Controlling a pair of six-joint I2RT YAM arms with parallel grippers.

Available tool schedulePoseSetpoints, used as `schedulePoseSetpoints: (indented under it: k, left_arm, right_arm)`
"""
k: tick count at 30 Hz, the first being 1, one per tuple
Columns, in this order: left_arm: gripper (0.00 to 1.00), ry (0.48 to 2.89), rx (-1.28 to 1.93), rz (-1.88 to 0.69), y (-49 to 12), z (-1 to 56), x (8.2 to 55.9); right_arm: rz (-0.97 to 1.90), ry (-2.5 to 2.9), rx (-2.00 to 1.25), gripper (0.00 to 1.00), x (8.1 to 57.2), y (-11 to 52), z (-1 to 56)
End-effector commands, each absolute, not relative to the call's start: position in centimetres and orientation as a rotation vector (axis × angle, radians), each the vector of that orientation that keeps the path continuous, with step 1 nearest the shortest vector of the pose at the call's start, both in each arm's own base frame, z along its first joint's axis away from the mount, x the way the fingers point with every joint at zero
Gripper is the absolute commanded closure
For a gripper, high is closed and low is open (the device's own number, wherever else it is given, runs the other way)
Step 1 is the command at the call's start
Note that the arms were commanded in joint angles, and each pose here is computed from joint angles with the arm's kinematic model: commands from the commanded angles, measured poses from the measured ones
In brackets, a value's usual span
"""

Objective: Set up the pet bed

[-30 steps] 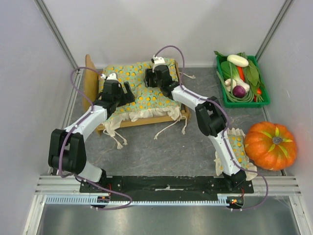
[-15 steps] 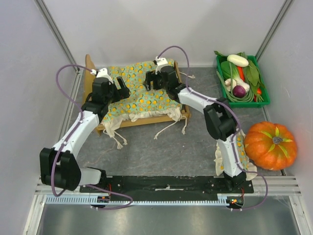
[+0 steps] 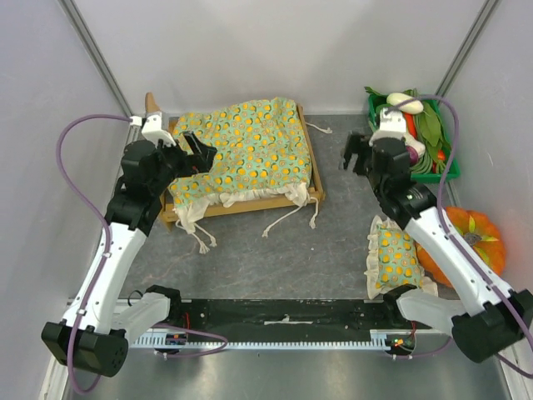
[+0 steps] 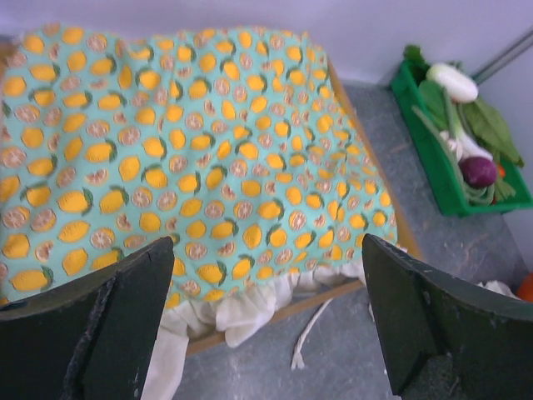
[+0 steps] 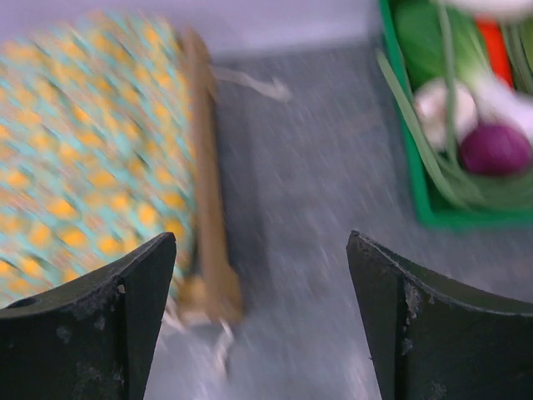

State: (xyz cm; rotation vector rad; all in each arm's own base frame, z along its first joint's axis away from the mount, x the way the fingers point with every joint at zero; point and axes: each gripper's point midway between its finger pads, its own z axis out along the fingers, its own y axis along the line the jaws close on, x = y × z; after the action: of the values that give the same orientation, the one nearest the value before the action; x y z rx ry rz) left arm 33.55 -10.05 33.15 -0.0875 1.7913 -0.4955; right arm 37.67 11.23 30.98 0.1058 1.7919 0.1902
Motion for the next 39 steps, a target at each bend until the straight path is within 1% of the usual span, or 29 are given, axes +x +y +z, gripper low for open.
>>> schedulePoseSetpoints:
  k: [1, 2, 3, 5, 6, 7, 8, 10, 11, 16, 18, 19, 20, 22, 23, 25, 26, 27, 28, 29, 30, 32, 34, 35, 37, 38, 39]
  left_arm:
    - [0.00, 1.887, -0.031, -0.575, -11.4, 30.1, 32.0]
    - [0.00, 1.895, -0.026, -0.590, -11.6, 29.7, 31.8]
    - [0.00, 1.899, -0.029, -0.600, -11.7, 29.6, 31.8]
    - [0.00, 1.903, -0.014, -0.631, -12.2, 29.5, 31.6]
    - [0.00, 1.910, -0.010, -0.640, -12.3, 29.3, 31.5]
    - [0.00, 1.914, -0.005, -0.646, -12.5, 29.3, 31.4]
    - [0.00, 1.922, -0.002, -0.652, -12.5, 29.2, 31.3]
    - [0.00, 1.924, 0.001, -0.653, -12.6, 29.1, 31.1]
    - [0.00, 1.927, 0.002, -0.655, -12.6, 29.0, 31.0]
    - [0.00, 1.952, 0.022, -0.639, -12.4, 28.6, 30.5]
    - [0.01, 1.958, 0.021, -0.623, -12.2, 28.4, 30.4]
    - [0.00, 1.966, 0.018, -0.620, -12.1, 28.1, 30.4]
    - [0.00, 1.967, 0.015, -0.613, -12.0, 28.1, 30.4]
    - [0.00, 1.968, 0.015, -0.610, -12.0, 28.0, 30.3]
    - [0.00, 1.972, 0.014, -0.612, -12.0, 27.9, 30.3]
    - [0.00, 1.972, 0.015, -0.614, -12.0, 27.9, 30.3]
    - [0.00, 1.975, 0.020, -0.619, -12.1, 27.9, 30.3]
    - [0.00, 1.978, 0.022, -0.619, -12.1, 27.9, 30.3]
    - [0.00, 1.981, 0.020, -0.618, -12.1, 27.8, 30.4]
    - [0.00, 1.984, 0.017, -0.612, -12.1, 27.7, 30.4]
    - [0.00, 1.979, 0.011, -0.608, -11.9, 27.9, 30.4]
    - [0.00, 1.979, 0.006, -0.603, -11.9, 27.8, 30.4]
    - [0.01, 1.972, 0.007, -0.600, -11.8, 28.0, 30.4]
    - [0.01, 1.970, -0.002, -0.588, -11.6, 28.1, 30.5]
    - [0.01, 1.967, -0.019, -0.570, -11.3, 28.4, 30.5]
    - [0.01, 1.964, -0.040, -0.530, -10.6, 28.6, 30.8]
    - [0.01, 1.973, -0.046, -0.494, -10.1, 28.6, 30.6]
  right_arm:
    - [-0.177, 2.193, 0.245, 0.11, 29.2, 4.6, 19.5]
    - [-0.202, 2.227, 0.266, 0.12, 27.6, 3.8, 19.0]
    - [-0.211, 2.243, 0.322, 0.15, 26.8, 3.4, 18.4]
    - [-0.264, 2.283, 0.393, 0.17, 24.8, 2.3, 17.3]
    - [-0.288, 2.300, 0.420, 0.17, 24.1, 1.9, 16.3]
    - [-0.306, 2.283, 0.512, 0.17, 23.6, 1.4, 15.7]
    - [-0.339, 2.306, 0.542, 0.14, 22.6, 0.8, 14.3]
    - [-0.363, 2.304, 0.627, 0.11, 21.9, 0.2, 13.1]
    - [-0.395, 2.326, 0.654, 0.05, 21.2, -0.1, 11.8]
    - [-0.441, 2.319, 0.791, 0.07, 20.3, -1.6, 10.1]
    - [-0.446, 2.308, 0.825, 0.11, 20.0, -2.0, 9.8]
    - [-0.442, 2.309, 0.831, 0.14, 19.9, -2.1, 9.5]
    - [-0.426, 2.325, 0.816, 0.19, 20.0, -1.9, 8.7]
    - [-0.421, 2.349, 0.815, 0.25, 20.0, -1.9, 7.7]
    - [-0.413, 2.370, 0.796, 0.35, 20.3, -1.6, 7.0]
    - [-0.417, 2.405, 0.766, 0.41, 20.2, -1.3, 6.3]
    - [-0.411, 2.419, 0.746, 0.52, 20.4, -1.1, 6.0]
    - [-0.395, 2.436, 0.724, 0.56, 20.5, -0.8, 5.8]
    - [-0.388, 2.441, 0.720, 0.62, 20.6, -0.7, 5.8]
    - [-0.352, 2.428, 0.705, 0.81, 21.2, -0.3, 5.9]
    - [-0.308, 2.433, 0.668, 0.88, 21.7, 0.2, 6.0]
    - [-0.175, 2.408, 0.617, 1.00, 23.3, 1.9, 6.9]
    - [-0.078, 2.376, 0.584, 1.00, 24.8, 3.1, 7.9]
    - [-0.047, 2.336, 0.575, 1.00, 26.3, 3.6, 8.9]
    - [-0.081, 2.311, 0.555, 1.00, 27.6, 3.4, 9.7]
    - [-0.134, 2.310, 0.533, 0.98, 28.7, 3.1, 10.3]
    - [-0.153, 2.316, 0.512, 0.93, 29.3, 3.1, 10.6]
